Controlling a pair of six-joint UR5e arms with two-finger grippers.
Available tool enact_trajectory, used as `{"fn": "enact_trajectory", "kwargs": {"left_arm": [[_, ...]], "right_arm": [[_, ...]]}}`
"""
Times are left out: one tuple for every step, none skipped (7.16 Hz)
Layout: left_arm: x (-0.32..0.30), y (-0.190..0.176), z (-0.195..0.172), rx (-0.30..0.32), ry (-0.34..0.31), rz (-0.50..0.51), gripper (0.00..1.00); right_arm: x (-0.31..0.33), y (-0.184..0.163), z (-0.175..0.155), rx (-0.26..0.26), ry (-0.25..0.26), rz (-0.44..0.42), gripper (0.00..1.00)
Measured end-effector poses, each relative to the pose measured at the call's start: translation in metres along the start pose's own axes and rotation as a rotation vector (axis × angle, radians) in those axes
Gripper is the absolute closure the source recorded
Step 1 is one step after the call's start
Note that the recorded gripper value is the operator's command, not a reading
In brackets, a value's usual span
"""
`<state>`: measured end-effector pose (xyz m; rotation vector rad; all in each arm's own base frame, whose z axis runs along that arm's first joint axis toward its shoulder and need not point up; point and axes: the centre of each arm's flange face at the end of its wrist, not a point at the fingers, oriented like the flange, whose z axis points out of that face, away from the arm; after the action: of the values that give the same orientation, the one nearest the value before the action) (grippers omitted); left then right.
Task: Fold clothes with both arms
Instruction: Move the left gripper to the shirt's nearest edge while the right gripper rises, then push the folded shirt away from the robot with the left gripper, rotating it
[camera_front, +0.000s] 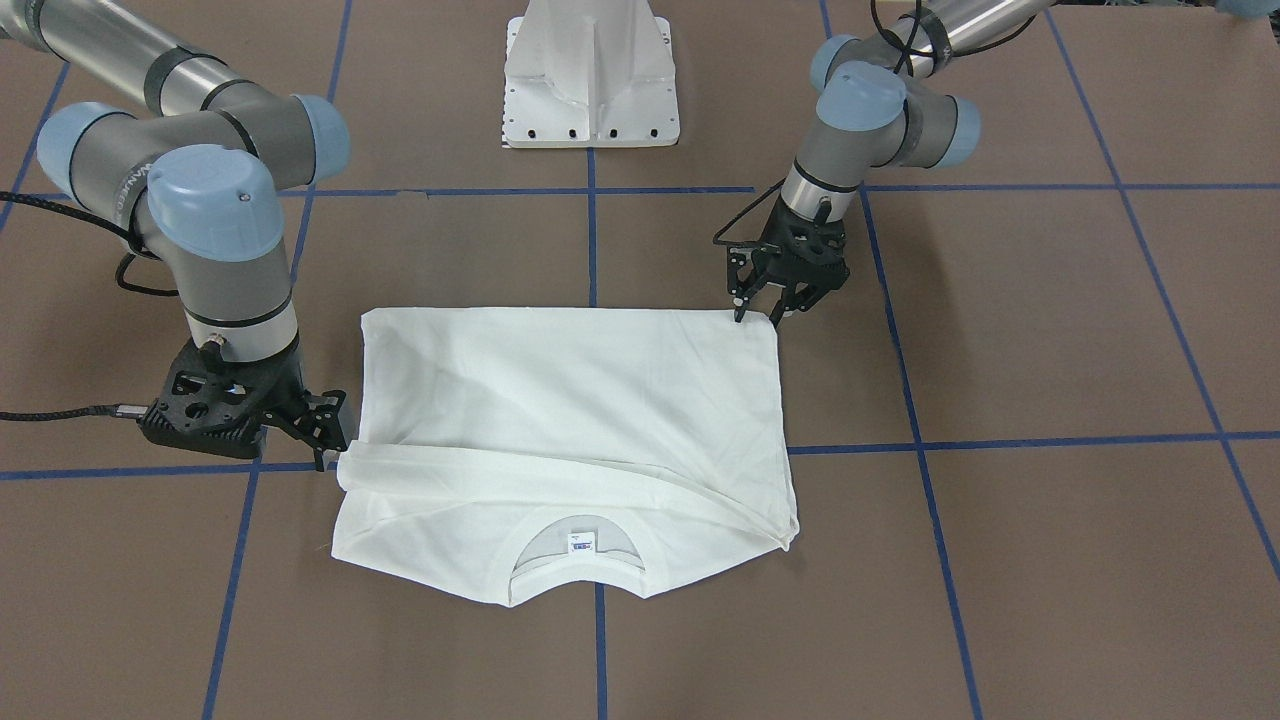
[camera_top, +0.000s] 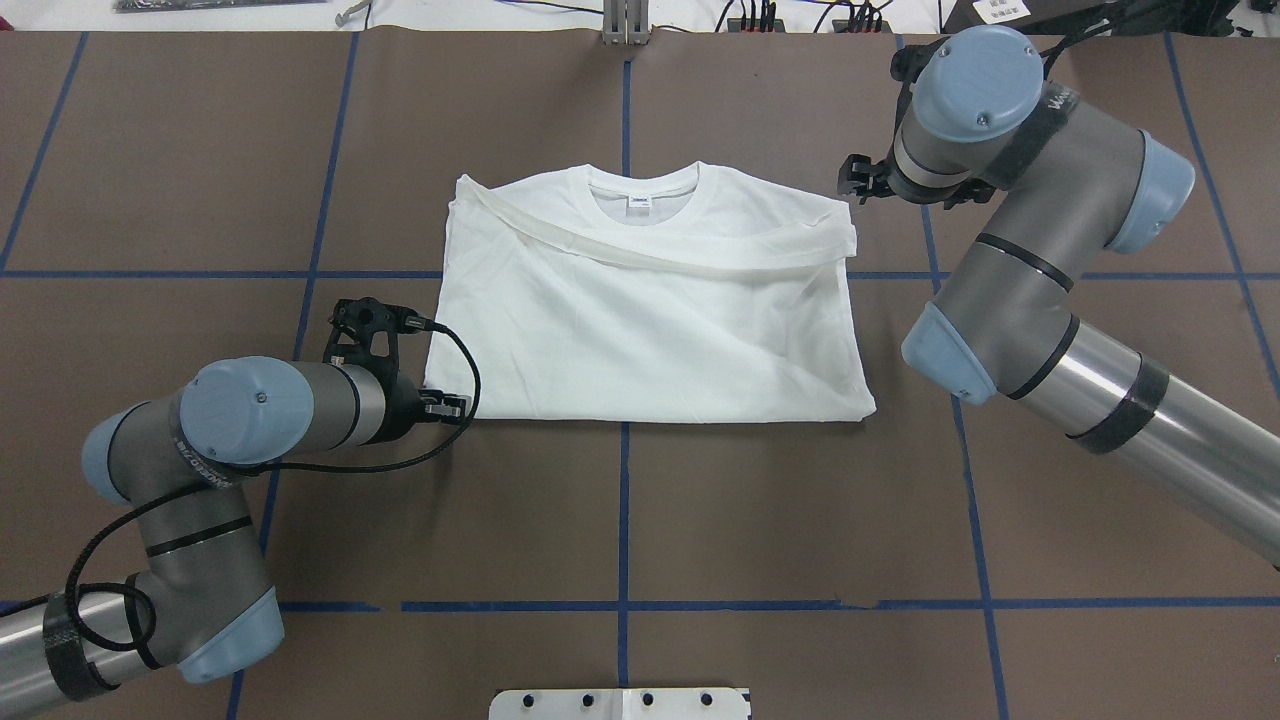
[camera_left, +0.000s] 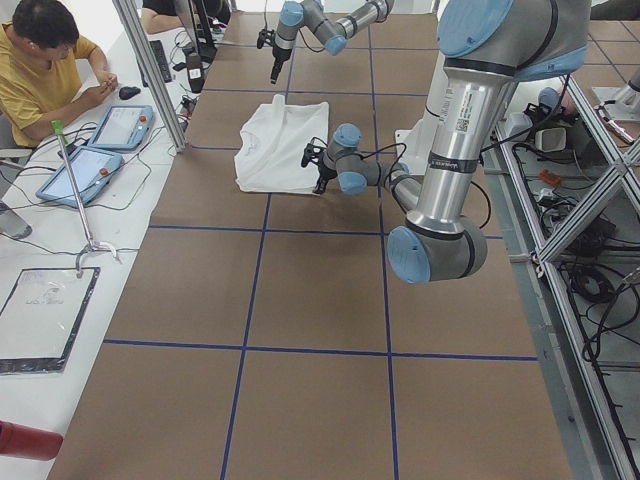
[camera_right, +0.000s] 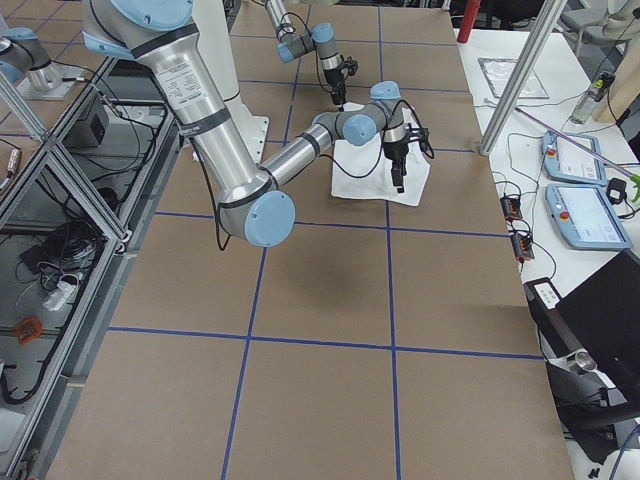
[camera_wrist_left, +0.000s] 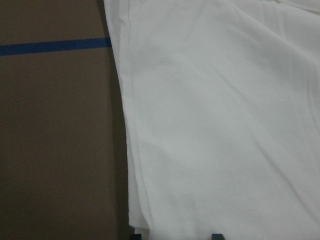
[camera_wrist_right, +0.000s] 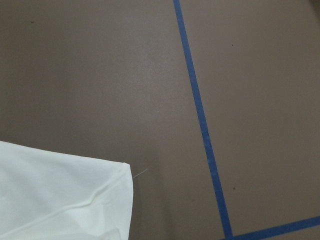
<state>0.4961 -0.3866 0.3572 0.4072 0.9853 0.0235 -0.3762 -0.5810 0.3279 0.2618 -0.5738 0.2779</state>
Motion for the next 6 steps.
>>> {"fn": "enact_trajectory", "kwargs": {"left_arm": [[0.005,-0.002,-0.001,0.003,0.008,-0.006,1.00],[0.006,-0.005,-0.003,0.008,0.012,-0.006,1.00],[0.003,-0.011,-0.006,0.019,0.008,-0.006,1.00],[-0.006,-0.020,-0.011,0.035,-0.001,0.000,1.00],[-0.025,-0.031,-0.015,0.052,-0.025,0.032,1.00],[-0.051,-0.045,-0.020,0.071,-0.062,0.081,1.00]], "right_arm": [[0.000,0.000,0.000,0.000,0.000,0.001,0.00],[0.000,0.001,0.000,0.000,-0.001,0.002,0.00],[-0.001,0.001,0.000,0.001,-0.001,0.003,0.00],[-0.002,0.002,-0.001,0.002,-0.003,0.004,0.00],[-0.005,0.006,-0.003,0.001,-0.010,0.005,0.00],[-0.013,0.014,-0.007,-0.001,-0.023,0.012,0.00]]}}
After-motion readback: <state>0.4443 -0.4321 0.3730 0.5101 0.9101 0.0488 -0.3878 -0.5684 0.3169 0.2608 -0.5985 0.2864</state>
